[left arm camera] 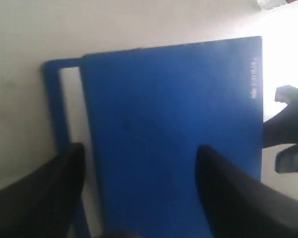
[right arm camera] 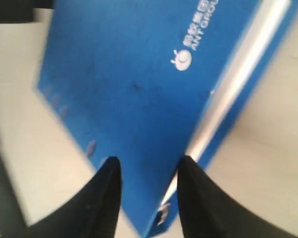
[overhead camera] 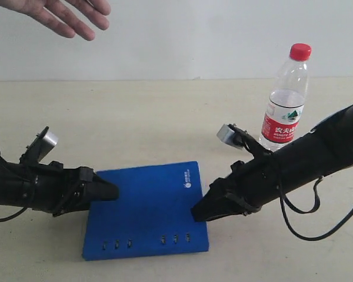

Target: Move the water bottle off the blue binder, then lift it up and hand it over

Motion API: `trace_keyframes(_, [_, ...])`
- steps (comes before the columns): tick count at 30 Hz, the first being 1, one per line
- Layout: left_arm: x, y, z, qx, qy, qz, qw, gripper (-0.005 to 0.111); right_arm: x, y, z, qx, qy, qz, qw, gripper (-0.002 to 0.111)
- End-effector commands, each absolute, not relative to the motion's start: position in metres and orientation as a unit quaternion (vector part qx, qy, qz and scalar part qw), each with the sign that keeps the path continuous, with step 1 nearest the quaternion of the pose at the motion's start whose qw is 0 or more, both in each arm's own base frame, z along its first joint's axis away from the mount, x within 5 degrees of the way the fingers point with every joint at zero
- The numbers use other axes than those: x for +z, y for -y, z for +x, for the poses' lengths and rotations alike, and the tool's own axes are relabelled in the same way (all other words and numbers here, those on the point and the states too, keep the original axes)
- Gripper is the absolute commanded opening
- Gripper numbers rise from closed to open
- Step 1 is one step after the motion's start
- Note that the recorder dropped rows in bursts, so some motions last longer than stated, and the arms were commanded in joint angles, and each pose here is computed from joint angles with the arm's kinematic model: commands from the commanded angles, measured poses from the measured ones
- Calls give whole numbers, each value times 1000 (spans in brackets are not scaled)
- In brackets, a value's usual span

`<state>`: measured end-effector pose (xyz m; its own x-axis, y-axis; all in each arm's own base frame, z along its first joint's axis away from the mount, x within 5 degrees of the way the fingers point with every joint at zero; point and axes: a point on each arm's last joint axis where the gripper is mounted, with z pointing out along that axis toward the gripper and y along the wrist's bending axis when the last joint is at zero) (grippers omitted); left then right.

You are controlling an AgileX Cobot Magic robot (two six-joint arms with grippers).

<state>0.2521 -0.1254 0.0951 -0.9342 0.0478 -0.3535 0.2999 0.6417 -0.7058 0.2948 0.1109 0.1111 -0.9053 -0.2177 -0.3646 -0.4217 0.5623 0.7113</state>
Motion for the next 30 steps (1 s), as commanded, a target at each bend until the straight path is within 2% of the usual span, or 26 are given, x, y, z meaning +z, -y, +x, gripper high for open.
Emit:
trace_keyframes(1, [101,132,249,-453,-873,103,147,60,133,-122,288,548,-797,-216,133,32])
trace_keyframes(5, [102,133,249,-456,-869,115,152,60,136,-123,290,559,-791,-204,144,32])
trace_keyframes(10, [106,136,247,-480,-851,143,162,60,121,-119,299,480,-845,-175,161,32])
trace_keyframes(14, [112,139,245,-508,-829,161,167,60,119,-118,302,462,-854,-167,171,31])
trace_keyframes(16, [110,138,246,-498,-836,160,168,60,120,-119,302,466,-847,-180,181,21])
trace_keyframes(18, [106,136,247,-479,-847,157,169,60,120,-119,303,465,-847,-181,185,-1])
trace_keyframes(23, [100,132,250,-437,-870,151,173,60,117,-116,306,445,-860,-165,188,0])
trace_keyframes(30, [98,130,251,-427,-875,149,173,60,104,-81,319,339,-922,-43,180,0])
